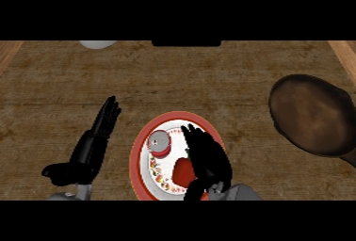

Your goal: Pick the bell pepper from the plate and place it in the pan

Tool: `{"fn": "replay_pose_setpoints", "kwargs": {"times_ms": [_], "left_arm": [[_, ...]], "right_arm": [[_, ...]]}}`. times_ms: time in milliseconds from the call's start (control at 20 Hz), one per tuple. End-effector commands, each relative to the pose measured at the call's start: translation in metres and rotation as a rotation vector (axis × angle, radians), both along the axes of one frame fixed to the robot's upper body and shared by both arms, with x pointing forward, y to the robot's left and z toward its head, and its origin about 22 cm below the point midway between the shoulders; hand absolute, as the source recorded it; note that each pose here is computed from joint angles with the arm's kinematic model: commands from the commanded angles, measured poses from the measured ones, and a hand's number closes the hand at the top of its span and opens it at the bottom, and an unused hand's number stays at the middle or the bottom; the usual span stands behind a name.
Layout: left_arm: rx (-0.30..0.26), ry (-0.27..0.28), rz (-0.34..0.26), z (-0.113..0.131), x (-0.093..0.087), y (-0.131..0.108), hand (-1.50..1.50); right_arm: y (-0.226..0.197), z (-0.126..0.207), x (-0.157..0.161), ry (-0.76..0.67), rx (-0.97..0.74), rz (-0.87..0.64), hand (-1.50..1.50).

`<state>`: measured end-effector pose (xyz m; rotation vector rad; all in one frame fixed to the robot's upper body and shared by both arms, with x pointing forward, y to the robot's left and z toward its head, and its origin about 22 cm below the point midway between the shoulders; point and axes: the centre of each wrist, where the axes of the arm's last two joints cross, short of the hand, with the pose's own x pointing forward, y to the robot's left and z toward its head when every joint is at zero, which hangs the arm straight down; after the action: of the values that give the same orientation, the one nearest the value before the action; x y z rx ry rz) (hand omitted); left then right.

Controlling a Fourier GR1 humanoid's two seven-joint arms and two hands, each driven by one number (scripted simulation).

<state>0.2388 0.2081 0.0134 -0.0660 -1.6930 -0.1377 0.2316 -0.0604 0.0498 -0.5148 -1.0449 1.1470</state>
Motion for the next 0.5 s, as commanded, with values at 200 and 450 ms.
{"fn": "replay_pose_setpoints", "kwargs": {"times_ms": [200, 450], "left_arm": [[-0.004, 0.001, -0.008, -0.002, 0.009, 0.007, 0.0], [-0.021, -0.01, 0.005, -0.032, 0.005, -0.013, 0.0]], "right_arm": [[-0.005, -0.037, -0.001, 0.072, -0.041, -0.023, -1.5], [0.012, -0.049, 0.013, 0.092, -0.114, 0.14, 1.5]]}}
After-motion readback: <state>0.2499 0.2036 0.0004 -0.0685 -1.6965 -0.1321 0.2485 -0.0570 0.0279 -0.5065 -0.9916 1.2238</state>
